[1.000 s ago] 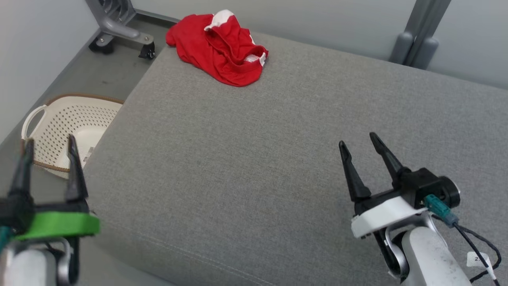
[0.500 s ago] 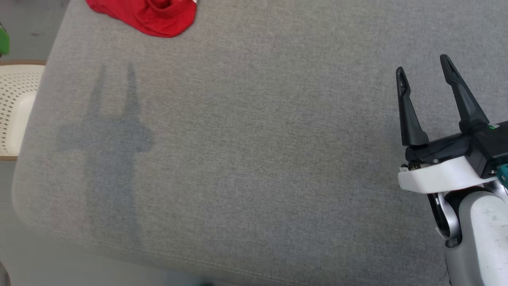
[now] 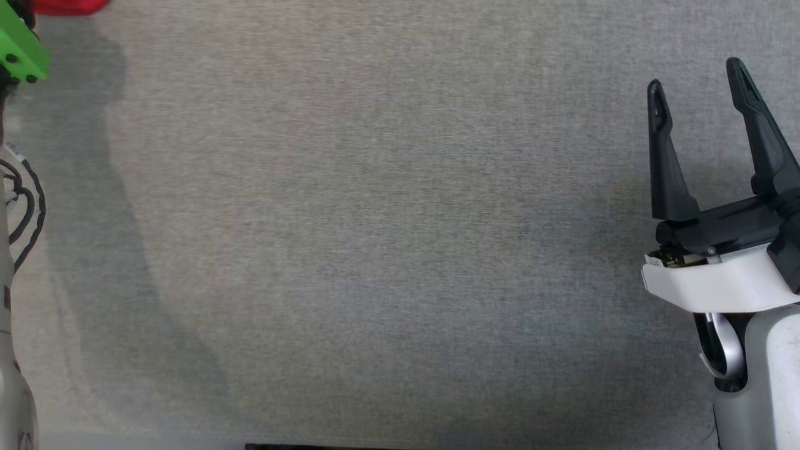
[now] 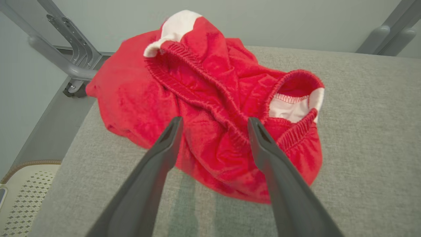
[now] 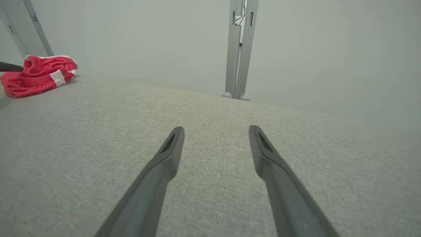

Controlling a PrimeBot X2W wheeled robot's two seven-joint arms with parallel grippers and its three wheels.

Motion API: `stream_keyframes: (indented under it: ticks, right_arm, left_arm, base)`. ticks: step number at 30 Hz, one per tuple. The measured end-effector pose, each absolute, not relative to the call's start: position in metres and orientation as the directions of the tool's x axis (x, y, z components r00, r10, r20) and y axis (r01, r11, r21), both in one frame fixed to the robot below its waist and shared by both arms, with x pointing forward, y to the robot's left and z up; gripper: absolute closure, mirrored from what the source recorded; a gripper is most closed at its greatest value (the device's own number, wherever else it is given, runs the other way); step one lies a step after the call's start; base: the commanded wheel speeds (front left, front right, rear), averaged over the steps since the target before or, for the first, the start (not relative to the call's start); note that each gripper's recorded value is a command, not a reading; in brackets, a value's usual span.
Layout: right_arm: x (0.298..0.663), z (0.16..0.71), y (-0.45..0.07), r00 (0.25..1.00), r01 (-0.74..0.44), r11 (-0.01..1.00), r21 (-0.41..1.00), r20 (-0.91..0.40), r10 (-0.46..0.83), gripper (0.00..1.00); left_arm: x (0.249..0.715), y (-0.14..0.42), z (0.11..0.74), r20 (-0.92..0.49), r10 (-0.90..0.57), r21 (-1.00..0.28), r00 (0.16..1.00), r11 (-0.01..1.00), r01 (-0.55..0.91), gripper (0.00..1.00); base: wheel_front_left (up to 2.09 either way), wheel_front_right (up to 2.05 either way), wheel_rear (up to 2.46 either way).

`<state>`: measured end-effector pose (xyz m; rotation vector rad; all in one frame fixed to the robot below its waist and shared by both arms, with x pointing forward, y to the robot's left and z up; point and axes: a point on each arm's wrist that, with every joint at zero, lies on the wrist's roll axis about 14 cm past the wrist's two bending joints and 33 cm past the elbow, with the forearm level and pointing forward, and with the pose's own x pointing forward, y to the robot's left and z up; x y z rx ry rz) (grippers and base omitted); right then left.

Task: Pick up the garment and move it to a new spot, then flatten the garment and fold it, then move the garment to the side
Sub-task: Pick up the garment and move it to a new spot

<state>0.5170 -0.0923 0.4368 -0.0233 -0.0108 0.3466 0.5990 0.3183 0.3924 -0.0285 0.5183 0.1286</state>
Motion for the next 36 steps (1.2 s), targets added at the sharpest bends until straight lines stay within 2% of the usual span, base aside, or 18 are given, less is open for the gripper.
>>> stream_keyframes:
  ticks: [6,7,8,9,17,23,31,36]
  right_arm:
    - [0.515,0.422,-0.111,0.956,-0.292,0.956,-0.035,-0.022,0.292,0.00]
    - [0.514,0.421,-0.113,0.958,-0.288,0.957,-0.036,-0.023,0.287,0.00]
    - [0.514,0.420,-0.115,0.959,-0.284,0.958,-0.037,-0.025,0.283,0.00]
    - [0.514,0.420,-0.116,0.960,-0.280,0.959,-0.037,-0.023,0.279,0.00]
    - [0.512,0.431,-0.116,0.963,-0.269,0.963,-0.030,0.016,0.270,0.00]
    - [0.504,0.452,-0.120,0.967,-0.247,0.969,-0.005,0.060,0.247,0.00]
    - [0.479,0.484,-0.136,0.976,-0.194,0.981,0.022,0.104,0.191,0.00]
    - [0.456,0.509,-0.151,0.979,-0.155,0.986,0.061,0.142,0.145,0.00]
  left_arm:
    - [0.607,0.300,0.348,-0.574,0.071,-0.054,0.816,0.991,-0.124,0.00]
    - [0.608,0.298,0.346,-0.576,0.066,-0.056,0.815,0.991,-0.121,0.18]
    - [0.611,0.297,0.344,-0.577,0.063,-0.055,0.815,0.992,-0.115,0.77]
    - [0.611,0.297,0.342,-0.579,0.060,-0.053,0.813,0.992,-0.111,1.00]
    - [0.615,0.297,0.365,-0.520,0.057,-0.013,0.852,0.997,-0.075,1.00]
    - [0.625,0.300,0.433,-0.370,0.052,0.032,0.928,0.999,-0.043,1.00]
    - [0.627,0.242,0.535,-0.207,-0.102,0.105,0.973,0.986,0.126,1.00]
    - [0.612,0.174,0.609,-0.082,-0.270,0.099,0.959,0.956,0.277,1.00]
  base:
    - [0.00,0.00,0.00]
    - [0.00,0.00,0.00]
    - [0.00,0.00,0.00]
    - [0.00,0.00,0.00]
    - [0.00,0.00,0.00]
    - [0.00,0.00,0.00]
    - [0.00,0.00,0.00]
    - [0.00,0.00,0.00]
